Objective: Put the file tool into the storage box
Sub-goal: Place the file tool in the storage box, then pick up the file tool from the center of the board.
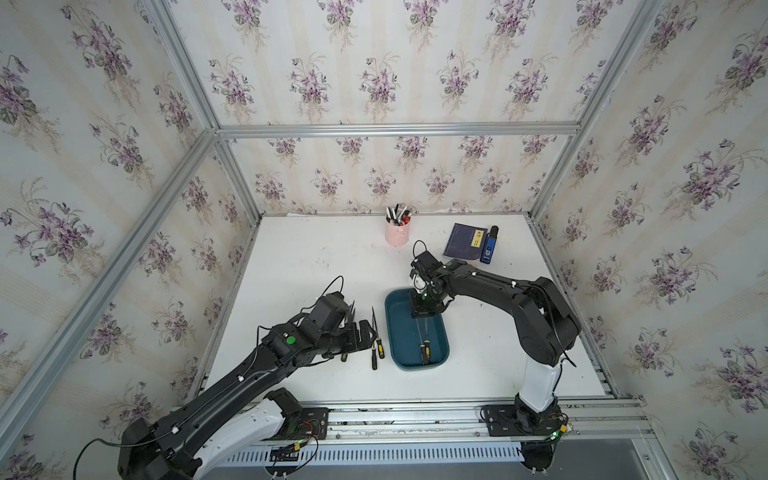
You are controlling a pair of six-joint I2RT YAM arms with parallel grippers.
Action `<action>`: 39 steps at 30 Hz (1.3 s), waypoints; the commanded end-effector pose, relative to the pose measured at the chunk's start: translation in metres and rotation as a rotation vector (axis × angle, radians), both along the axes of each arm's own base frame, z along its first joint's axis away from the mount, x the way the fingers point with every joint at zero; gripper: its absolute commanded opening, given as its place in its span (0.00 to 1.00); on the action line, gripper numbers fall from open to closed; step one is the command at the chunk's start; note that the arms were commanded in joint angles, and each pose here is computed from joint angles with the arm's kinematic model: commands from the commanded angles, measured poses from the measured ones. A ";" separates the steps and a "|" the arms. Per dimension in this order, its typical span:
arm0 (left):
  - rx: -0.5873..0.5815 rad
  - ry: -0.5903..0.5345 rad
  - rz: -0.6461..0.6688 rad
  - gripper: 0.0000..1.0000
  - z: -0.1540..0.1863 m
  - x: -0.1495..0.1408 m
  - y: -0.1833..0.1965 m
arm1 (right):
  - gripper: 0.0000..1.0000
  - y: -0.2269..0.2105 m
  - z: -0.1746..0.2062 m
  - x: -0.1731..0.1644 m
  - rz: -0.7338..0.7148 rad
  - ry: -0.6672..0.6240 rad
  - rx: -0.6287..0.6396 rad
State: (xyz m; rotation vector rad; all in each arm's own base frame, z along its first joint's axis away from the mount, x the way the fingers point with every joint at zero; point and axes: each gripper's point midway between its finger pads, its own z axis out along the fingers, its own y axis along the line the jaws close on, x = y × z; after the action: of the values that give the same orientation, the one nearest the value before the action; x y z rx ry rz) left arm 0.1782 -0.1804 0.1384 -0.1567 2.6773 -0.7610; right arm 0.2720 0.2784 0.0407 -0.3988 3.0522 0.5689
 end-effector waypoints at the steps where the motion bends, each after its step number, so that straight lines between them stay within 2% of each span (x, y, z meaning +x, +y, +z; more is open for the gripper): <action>1: 0.007 -0.007 0.003 1.00 -0.001 0.000 0.003 | 0.00 -0.001 -0.007 0.003 -0.003 -0.009 -0.020; 8: 0.012 -0.005 0.013 1.00 -0.004 -0.003 0.007 | 0.00 -0.008 -0.021 0.002 -0.008 -0.002 -0.057; 14: 0.010 -0.005 0.020 1.00 -0.006 -0.005 0.009 | 0.00 -0.005 -0.020 0.003 -0.001 -0.005 -0.042; 20: 0.009 -0.006 0.028 1.00 -0.008 -0.006 0.011 | 0.07 -0.008 -0.022 0.001 -0.001 -0.005 -0.051; 29: 0.014 -0.007 0.024 1.00 -0.009 -0.006 0.011 | 0.25 -0.009 -0.015 0.001 -0.003 -0.018 -0.050; 35: 0.013 0.005 0.012 1.00 -0.008 -0.006 0.008 | 0.30 -0.005 0.007 0.008 -0.013 -0.057 -0.025; 39: 0.017 0.083 0.027 1.00 -0.020 -0.009 0.003 | 0.32 0.000 0.037 0.016 -0.022 -0.108 0.008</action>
State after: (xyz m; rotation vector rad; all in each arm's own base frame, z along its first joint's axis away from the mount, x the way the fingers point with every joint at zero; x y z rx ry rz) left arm 0.1729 -0.1748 0.1245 -0.1856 2.7052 -0.7361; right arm 0.2849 0.2787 0.0605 -0.3956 2.9712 0.5426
